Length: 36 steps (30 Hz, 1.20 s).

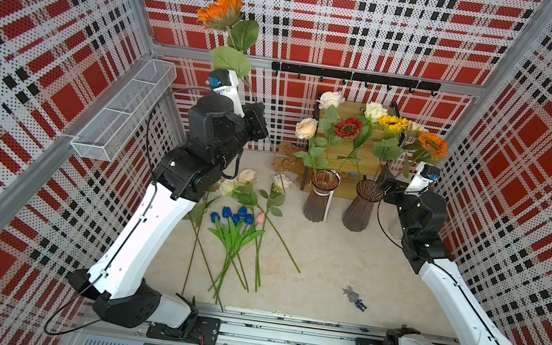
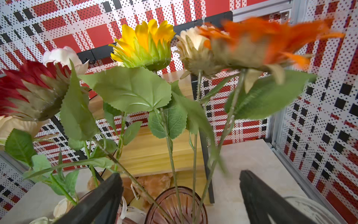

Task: Arrange the flowers in different vases according to their variety
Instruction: Insert the flower into the vase.

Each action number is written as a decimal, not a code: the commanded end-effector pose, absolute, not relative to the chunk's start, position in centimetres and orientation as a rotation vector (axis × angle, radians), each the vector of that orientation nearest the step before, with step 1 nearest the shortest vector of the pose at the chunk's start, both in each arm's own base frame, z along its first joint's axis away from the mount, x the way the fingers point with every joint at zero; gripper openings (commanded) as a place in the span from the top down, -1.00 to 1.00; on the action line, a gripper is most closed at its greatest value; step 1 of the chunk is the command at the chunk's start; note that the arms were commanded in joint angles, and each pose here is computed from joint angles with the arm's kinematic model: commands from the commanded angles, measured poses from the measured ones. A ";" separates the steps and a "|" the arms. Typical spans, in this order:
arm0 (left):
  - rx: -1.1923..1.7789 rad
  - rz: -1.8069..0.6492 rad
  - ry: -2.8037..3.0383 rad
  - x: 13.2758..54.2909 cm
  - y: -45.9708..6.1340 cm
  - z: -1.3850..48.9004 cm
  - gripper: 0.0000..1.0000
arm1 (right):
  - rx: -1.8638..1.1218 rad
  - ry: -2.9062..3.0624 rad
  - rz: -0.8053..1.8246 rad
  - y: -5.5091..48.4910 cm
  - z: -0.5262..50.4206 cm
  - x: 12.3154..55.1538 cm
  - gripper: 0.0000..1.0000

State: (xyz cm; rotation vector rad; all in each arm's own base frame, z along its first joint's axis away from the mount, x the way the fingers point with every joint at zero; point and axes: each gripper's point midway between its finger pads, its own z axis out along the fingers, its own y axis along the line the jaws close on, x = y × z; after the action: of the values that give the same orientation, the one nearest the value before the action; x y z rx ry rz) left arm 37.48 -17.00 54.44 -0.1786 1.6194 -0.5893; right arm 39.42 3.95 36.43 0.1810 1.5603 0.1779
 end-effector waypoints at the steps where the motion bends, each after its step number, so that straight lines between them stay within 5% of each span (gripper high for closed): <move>1: -0.135 -0.558 1.562 38.1 -18.9 55.9 1.00 | 0.222 1.561 0.173 2.9 37.1 37.0 -1.00; 11: -0.058 -0.645 1.392 38.6 -25.5 58.8 1.00 | 0.254 1.722 0.221 2.7 33.0 32.1 -1.00; 36: 0.137 -0.679 1.144 38.5 -42.3 53.2 1.00 | -0.399 2.309 0.493 19.2 15.7 27.5 -0.92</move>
State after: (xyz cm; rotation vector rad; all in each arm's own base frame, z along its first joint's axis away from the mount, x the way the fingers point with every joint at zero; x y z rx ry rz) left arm 38.41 -41.44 53.39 0.1511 1.1996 -0.6602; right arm 27.72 17.95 16.19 -0.3164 2.2890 0.4822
